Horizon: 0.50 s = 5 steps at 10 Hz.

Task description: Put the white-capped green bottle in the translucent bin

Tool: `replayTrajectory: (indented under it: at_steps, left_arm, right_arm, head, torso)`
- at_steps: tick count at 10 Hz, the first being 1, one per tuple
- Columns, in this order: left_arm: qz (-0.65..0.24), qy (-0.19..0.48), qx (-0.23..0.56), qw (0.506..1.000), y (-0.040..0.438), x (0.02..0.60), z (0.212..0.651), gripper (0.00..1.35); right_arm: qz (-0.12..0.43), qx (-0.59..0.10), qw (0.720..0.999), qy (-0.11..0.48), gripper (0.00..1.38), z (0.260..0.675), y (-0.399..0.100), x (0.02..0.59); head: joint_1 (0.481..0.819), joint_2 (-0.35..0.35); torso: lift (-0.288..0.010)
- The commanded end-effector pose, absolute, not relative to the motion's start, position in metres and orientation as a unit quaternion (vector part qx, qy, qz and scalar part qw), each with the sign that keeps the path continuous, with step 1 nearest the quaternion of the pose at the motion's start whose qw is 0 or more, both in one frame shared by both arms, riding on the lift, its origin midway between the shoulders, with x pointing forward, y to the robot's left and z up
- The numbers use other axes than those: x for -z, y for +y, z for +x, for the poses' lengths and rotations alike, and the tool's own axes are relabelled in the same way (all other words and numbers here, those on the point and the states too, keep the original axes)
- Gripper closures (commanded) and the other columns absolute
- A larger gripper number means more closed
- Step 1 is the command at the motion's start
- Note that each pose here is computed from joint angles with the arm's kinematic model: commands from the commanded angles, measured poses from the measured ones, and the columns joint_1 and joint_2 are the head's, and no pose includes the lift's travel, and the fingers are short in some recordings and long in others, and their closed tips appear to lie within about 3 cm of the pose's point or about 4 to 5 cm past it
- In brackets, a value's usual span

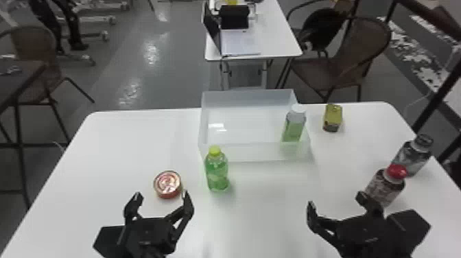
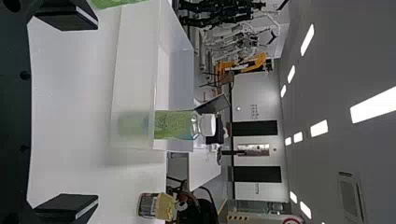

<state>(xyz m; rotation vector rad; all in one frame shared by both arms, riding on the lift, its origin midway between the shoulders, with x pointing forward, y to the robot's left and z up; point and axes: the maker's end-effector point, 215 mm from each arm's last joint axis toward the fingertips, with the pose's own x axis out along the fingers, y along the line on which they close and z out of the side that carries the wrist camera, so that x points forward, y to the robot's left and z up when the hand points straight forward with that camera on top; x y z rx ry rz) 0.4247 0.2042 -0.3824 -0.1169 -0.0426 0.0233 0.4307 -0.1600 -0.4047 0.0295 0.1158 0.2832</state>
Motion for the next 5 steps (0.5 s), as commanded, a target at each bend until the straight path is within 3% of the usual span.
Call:
replayTrajectory:
  at_steps: [1,5]
  left_arm:
    - [-0.059,-0.019,-0.012,0.998,0.2043,0.3841,0.423,0.15]
    - [-0.047,-0.02,-0.014,0.999,0.207,0.3837,0.4214,0.15]
  right_arm:
    - [0.014,-0.138,0.989,0.057,0.0,0.4306,-0.1601,0.4046]
    - [0.021,-0.128,0.99,0.047,0.0,0.431,-0.1622,0.4008]
  head:
    - [0.695,0.058]
    - [0.695,0.061]
  torso:
    - [-0.08]
    - [-0.08]
